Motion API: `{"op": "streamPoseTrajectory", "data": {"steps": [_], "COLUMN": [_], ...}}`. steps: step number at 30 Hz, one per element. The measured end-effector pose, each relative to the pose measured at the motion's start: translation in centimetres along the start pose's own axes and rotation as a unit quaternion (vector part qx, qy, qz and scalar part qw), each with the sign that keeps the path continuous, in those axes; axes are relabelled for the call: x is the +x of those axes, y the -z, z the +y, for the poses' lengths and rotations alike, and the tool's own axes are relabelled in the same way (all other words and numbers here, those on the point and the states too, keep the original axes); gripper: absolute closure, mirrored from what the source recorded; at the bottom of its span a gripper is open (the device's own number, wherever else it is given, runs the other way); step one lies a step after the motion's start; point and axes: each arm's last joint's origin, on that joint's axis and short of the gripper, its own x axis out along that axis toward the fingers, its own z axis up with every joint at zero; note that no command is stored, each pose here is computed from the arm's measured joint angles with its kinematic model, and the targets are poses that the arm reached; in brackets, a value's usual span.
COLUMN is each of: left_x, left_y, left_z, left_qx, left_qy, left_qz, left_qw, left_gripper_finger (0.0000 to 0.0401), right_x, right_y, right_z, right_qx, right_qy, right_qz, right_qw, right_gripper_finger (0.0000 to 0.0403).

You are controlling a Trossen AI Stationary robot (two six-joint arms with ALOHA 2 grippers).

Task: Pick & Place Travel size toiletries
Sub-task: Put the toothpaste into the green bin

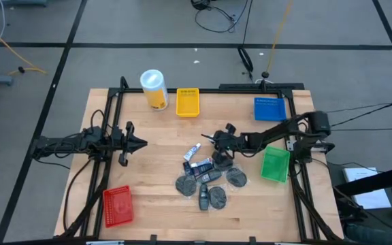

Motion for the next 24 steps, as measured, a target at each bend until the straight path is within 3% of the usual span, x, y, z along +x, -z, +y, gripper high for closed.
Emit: {"op": "streamPoseTrajectory", "data": {"steps": [4, 14, 19, 24], "left_x": [0.0, 0.0, 0.0, 0.0], "left_y": [0.0, 0.0, 0.0, 0.1], "left_z": [0.0, 0.0, 0.0, 0.0], "left_qx": [0.0, -0.007, -0.007, -0.007], "left_qy": [0.0, 0.0, -0.001, -0.002], "left_qz": [0.0, 0.0, 0.002, 0.008], "left_qw": [1.0, 1.0, 1.0, 1.0], "left_gripper_finger": [0.0377, 0.0377, 0.0377, 0.0377], "right_x": [-2.6, -10.9, -9.8, -6.5], "right_y": [-0.7, -0.9, -1.6, -2.0], "right_z": [0.7, 2.0, 0.7, -1.3], "right_qx": [-0.029, -0.058, -0.119, -0.191], "right_qy": [-0.016, -0.062, -0.07, -0.116], "right_qz": [0.006, 0.038, 0.029, 0.028], "right_qw": [0.999, 0.996, 0.99, 0.974], "right_gripper_finger": [0.0396, 0.0396, 0.0343, 0.0239]}}
